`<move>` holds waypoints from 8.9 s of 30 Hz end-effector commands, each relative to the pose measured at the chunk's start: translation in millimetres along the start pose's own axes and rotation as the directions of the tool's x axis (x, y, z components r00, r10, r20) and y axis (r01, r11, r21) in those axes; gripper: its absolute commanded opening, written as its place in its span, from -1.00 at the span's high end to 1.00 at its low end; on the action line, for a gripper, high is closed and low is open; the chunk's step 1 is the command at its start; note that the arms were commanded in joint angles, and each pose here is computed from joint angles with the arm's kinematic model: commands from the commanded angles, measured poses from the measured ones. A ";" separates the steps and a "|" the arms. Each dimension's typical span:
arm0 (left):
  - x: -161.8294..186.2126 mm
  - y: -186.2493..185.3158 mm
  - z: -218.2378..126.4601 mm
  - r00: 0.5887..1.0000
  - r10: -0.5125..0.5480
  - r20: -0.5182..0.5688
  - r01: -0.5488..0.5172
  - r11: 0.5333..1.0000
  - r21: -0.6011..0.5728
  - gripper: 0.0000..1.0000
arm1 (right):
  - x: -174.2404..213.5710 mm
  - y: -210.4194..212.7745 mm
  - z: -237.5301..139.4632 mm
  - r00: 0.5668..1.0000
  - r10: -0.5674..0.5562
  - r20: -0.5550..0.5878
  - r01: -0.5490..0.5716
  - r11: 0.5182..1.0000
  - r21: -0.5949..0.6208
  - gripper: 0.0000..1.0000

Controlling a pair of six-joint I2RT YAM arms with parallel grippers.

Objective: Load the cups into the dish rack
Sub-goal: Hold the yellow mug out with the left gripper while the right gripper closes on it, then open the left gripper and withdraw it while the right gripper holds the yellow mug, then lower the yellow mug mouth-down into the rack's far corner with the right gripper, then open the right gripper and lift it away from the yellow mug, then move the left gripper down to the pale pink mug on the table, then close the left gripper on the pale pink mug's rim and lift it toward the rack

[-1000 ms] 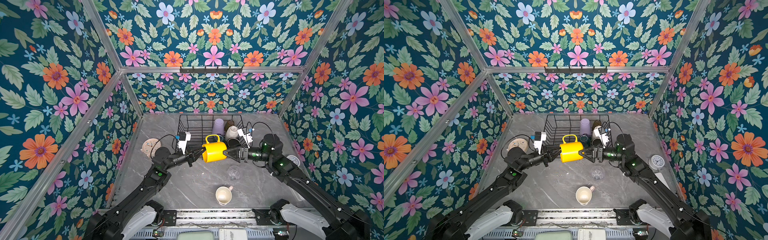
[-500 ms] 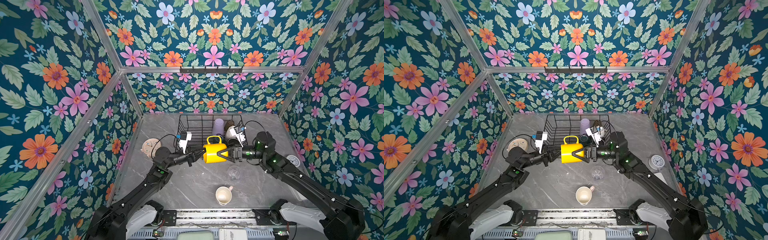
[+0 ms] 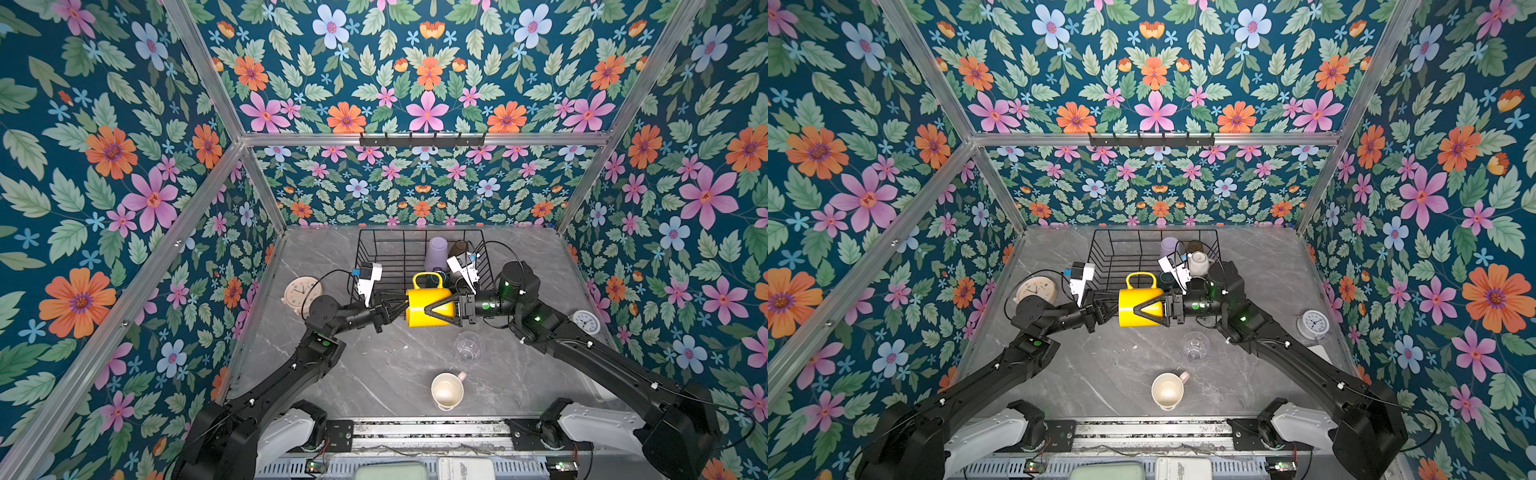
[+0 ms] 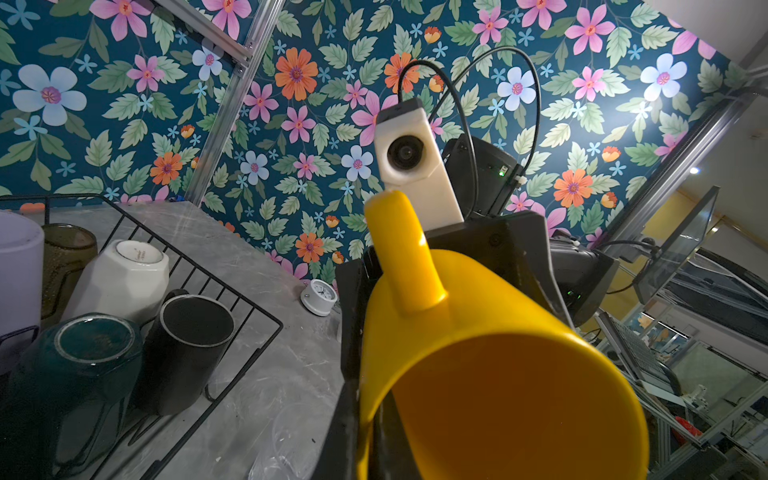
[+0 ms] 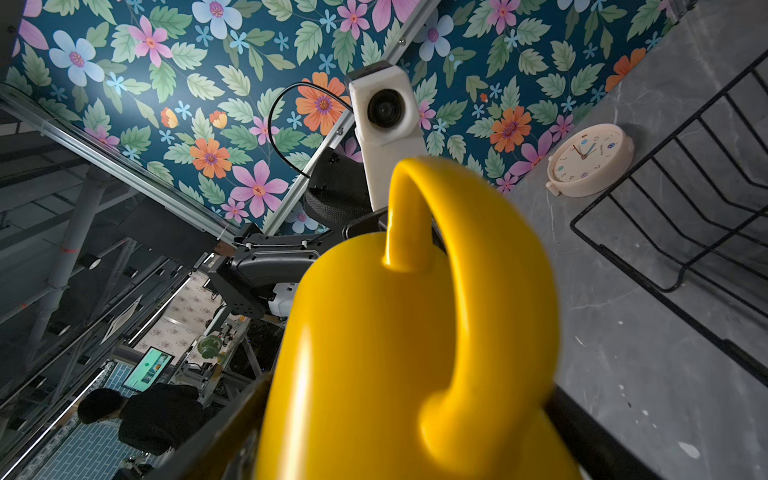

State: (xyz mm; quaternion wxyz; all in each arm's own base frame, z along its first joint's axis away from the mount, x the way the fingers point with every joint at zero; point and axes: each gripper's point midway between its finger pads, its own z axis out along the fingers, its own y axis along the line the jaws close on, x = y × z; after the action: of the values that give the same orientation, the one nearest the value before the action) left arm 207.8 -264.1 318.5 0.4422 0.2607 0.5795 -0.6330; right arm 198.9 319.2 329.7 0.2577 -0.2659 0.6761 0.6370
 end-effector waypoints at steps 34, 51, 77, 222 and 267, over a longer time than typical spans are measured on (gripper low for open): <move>-26.9 -2.4 -9.4 0.995 0.037 0.095 -0.037 0.999 0.001 -0.19 | -30.7 -3.8 -16.9 0.987 0.042 0.155 -0.072 0.979 0.191 1.00; -59.5 60.3 -101.2 0.950 0.240 0.199 -0.039 0.725 -0.687 -0.99 | -29.2 -18.5 -48.7 0.987 -0.030 0.155 -0.042 0.897 0.440 1.00; -51.8 60.1 -228.2 0.900 0.388 0.198 0.116 0.223 -0.968 -0.99 | -83.9 -133.4 -2.5 0.996 -0.016 -0.084 0.076 0.606 0.792 1.00; 246.0 8.0 8.7 0.491 -0.132 -0.861 -0.436 0.819 -0.374 -0.29 | 77.9 -108.1 -194.9 0.944 0.048 0.327 -0.312 0.457 0.833 -0.88; 43.1 2.3 -50.6 0.963 0.107 -0.247 -0.240 0.759 -0.605 1.00 | 35.5 -66.3 -141.5 0.957 -0.017 0.290 -0.178 0.755 0.632 -0.88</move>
State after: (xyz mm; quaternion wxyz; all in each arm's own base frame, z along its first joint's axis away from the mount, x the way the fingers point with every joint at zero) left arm 178.4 -215.8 238.6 0.4699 0.2214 0.8113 -0.2683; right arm 216.3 156.0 239.9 0.3794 0.0033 0.8533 0.3576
